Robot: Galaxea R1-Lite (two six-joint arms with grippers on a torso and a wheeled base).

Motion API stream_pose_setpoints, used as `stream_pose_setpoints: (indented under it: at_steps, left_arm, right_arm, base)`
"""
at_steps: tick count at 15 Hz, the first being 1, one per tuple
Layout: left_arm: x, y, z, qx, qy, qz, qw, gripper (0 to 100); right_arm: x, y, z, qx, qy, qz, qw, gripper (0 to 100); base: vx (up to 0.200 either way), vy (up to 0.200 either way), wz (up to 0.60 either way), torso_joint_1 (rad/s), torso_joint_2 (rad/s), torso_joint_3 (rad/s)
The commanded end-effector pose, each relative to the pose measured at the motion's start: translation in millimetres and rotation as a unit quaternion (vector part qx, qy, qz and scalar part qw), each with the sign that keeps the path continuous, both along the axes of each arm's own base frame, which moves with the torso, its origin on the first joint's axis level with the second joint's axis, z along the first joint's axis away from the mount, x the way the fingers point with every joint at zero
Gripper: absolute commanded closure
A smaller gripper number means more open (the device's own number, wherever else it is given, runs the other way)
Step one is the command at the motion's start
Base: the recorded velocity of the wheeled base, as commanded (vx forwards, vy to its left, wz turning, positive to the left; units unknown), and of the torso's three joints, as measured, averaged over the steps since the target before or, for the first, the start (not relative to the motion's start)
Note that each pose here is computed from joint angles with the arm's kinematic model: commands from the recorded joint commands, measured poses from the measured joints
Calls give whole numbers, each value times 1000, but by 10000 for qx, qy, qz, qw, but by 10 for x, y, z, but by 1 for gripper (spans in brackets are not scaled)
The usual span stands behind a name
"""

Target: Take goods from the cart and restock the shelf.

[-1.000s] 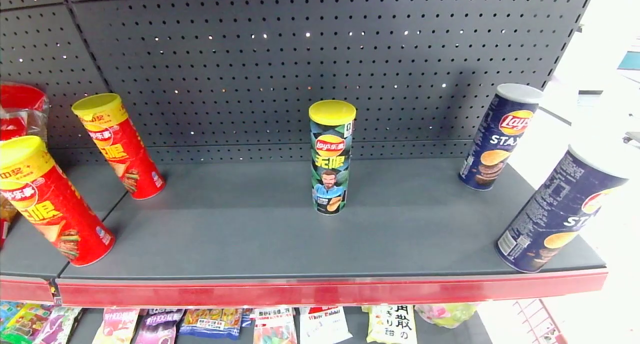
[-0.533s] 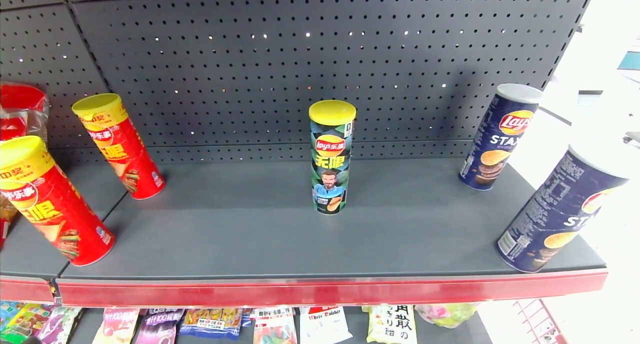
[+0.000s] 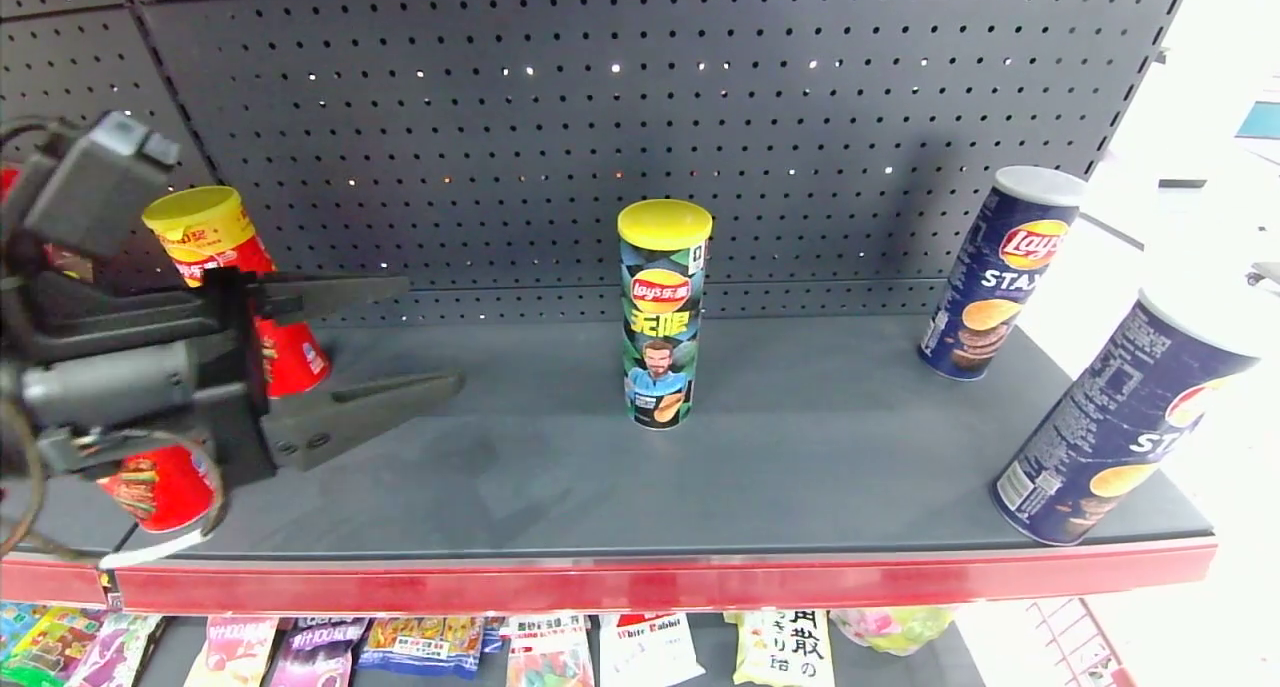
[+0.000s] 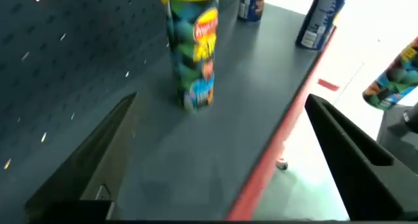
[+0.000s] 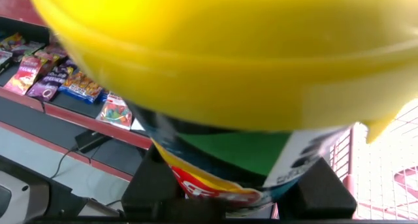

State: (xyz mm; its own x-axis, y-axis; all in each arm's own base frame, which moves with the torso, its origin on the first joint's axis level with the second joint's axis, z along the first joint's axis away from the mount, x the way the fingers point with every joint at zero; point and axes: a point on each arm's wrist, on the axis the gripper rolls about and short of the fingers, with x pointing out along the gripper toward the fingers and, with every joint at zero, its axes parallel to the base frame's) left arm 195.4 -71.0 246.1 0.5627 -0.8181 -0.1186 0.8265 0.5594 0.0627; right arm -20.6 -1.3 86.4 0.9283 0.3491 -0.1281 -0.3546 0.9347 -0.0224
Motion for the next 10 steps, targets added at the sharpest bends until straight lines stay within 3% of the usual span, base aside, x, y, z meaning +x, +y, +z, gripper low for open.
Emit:
stream_pose_setpoints:
  at_steps: [1, 10]
  left_arm:
    - [599, -378, -215, 99, 300, -482, 9983, 0]
    - [1190, -671, -399, 136, 454, -711, 9963, 0]
  right_arm:
    - [2, 1, 1, -4, 10, 2, 10000, 100]
    - [2, -1, 1, -16, 6, -35, 10000, 100]
  base:
    - [0, 0, 0, 0, 0, 0]
    - [0, 0, 0, 0, 0, 0]
